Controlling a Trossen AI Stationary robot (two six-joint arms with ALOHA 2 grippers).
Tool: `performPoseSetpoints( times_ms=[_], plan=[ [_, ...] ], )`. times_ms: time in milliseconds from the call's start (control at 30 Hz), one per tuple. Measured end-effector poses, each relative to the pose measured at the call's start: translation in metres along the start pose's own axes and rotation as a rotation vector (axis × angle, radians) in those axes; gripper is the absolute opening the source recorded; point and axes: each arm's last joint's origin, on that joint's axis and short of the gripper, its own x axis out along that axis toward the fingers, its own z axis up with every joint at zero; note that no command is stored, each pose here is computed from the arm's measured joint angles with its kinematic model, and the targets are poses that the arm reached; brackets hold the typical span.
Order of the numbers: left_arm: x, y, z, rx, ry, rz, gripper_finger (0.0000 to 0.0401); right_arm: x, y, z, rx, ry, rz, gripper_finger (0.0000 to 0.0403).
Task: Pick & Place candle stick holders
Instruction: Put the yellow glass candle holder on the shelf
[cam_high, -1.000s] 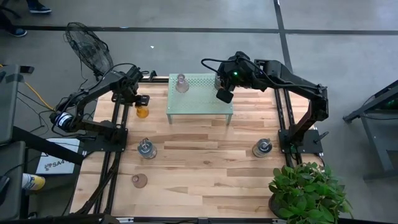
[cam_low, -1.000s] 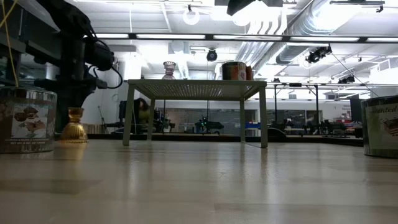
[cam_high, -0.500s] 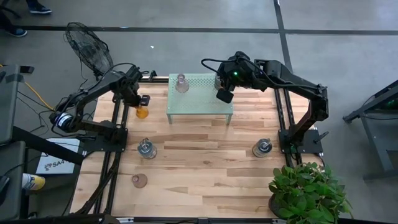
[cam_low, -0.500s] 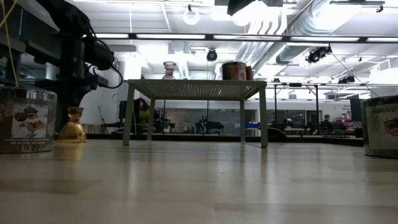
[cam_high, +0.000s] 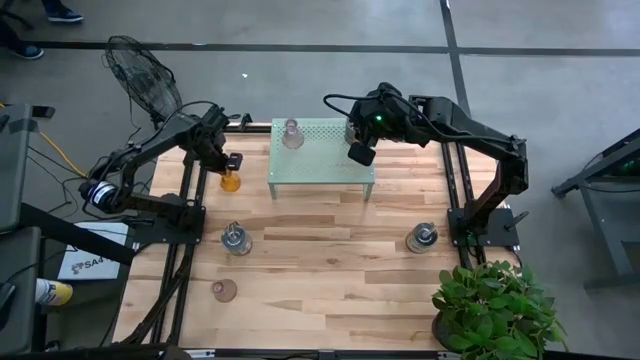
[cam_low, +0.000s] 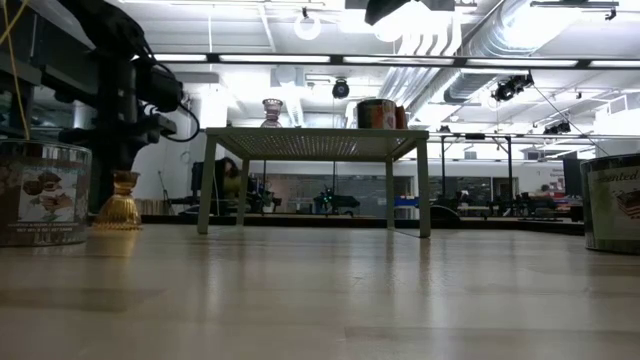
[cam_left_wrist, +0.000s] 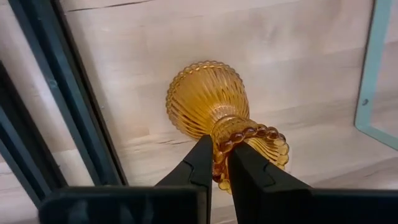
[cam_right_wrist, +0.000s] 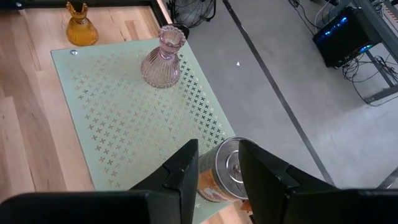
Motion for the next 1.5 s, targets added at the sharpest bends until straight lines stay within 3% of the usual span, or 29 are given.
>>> performPoseSetpoints(
  times_ms=[767,1500],
  plan=[
    [-0.009,-0.001,-0.005,0.01,-0.015,-0.055,0.002,0.0,0.001,0.0,-0.001,0.002,0.046,0.011],
    [-0.083,-0.015,0.008,0.071,-0.155,-0.071,0.002,0.0,0.002,-0.004,0.001,0.04,0.048,0.011]
  ],
)
